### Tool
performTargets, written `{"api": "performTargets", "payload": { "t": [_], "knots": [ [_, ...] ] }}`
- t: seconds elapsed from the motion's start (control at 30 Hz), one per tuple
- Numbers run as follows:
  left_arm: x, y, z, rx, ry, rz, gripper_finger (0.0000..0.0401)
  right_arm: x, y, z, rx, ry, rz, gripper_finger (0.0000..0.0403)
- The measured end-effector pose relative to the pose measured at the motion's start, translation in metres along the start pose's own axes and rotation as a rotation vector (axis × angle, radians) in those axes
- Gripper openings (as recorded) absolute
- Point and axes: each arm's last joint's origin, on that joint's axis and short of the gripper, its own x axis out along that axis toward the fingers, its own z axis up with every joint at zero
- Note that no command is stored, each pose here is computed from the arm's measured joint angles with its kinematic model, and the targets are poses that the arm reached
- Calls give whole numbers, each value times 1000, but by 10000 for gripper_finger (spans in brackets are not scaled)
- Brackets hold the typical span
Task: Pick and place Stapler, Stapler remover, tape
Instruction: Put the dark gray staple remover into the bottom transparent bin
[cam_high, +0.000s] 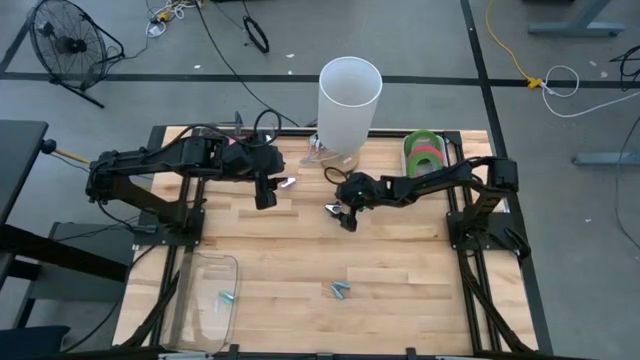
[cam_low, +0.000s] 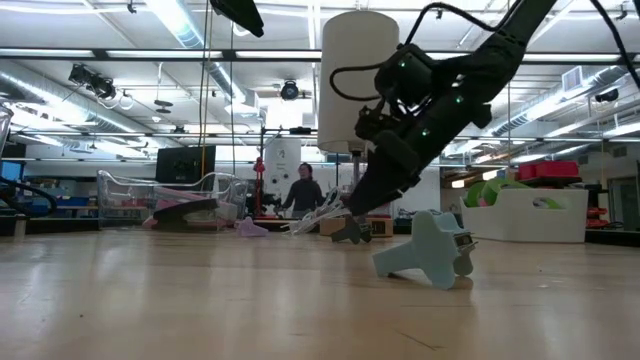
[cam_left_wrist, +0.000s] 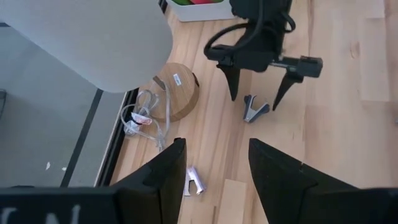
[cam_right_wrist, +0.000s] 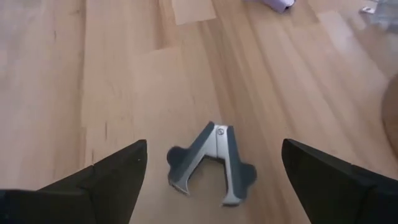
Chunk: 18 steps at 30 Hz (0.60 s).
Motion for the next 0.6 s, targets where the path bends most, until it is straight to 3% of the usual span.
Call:
{"api": "performTargets", "payload": {
  "t": [0.6],
  "knots": [
    [0, 1, 0, 1, 1, 23, 177, 20, -1, -15, 44, 48, -28, 371]
  ]
}}
